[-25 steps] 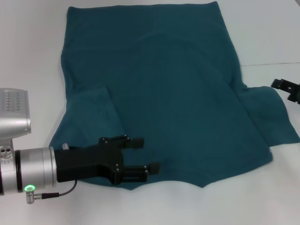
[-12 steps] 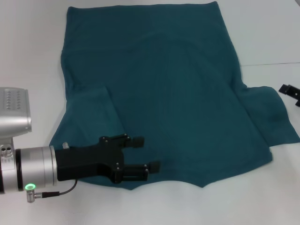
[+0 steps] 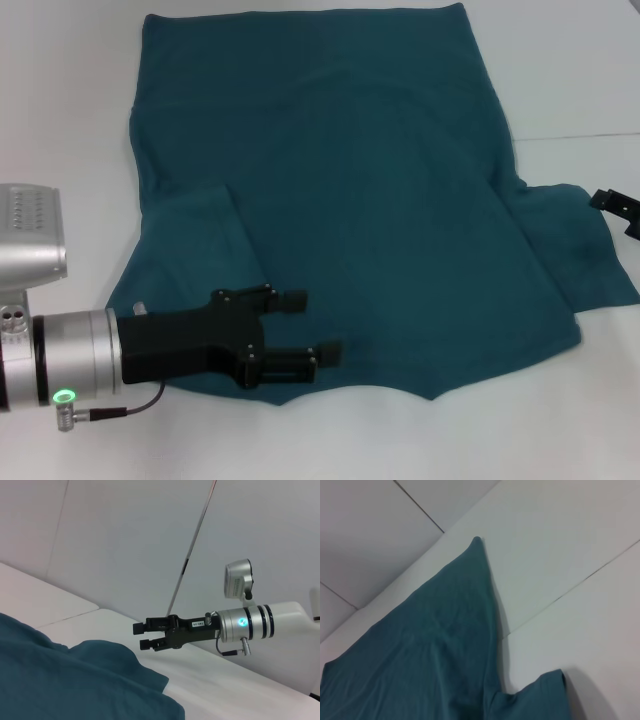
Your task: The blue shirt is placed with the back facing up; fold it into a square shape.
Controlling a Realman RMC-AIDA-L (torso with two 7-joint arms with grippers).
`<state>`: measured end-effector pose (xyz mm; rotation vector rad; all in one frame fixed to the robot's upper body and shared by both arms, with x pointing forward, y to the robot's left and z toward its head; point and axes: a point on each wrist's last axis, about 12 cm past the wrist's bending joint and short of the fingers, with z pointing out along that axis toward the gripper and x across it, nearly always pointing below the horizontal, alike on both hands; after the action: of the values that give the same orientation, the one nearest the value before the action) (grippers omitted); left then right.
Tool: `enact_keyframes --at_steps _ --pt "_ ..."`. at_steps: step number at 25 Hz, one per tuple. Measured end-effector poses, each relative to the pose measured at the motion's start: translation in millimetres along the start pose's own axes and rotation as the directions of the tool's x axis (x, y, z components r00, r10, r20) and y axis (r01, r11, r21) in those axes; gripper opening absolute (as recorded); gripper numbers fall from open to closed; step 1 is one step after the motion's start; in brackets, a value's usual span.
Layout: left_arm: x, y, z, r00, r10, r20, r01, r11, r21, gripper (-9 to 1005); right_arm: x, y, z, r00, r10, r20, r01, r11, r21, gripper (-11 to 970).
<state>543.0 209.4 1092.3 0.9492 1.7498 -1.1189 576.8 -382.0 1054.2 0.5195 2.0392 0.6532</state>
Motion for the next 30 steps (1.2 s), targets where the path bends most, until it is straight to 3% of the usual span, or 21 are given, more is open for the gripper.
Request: enact_keyframes --at_steps 9,27,30 --pt "0 0.0 0 1.0 -0.008 0.0 0.008 1.0 0.0 888 1 4.9 10 1.0 -0.027 -0.008 0.027 0.999 0.031 894" --pt "-1 1.8 -1 1.0 -0.005 0.002 0.005 1.0 -0.015 888 6 14.9 26 0.998 -0.052 -0.033 0.054 0.997 0.057 790" --pt "-1 2.0 -1 1.0 -0.005 0.002 0.005 1.0 -0.016 888 6 15.8 26 0.998 -0.049 -0.033 0.05 0.997 0.052 727"
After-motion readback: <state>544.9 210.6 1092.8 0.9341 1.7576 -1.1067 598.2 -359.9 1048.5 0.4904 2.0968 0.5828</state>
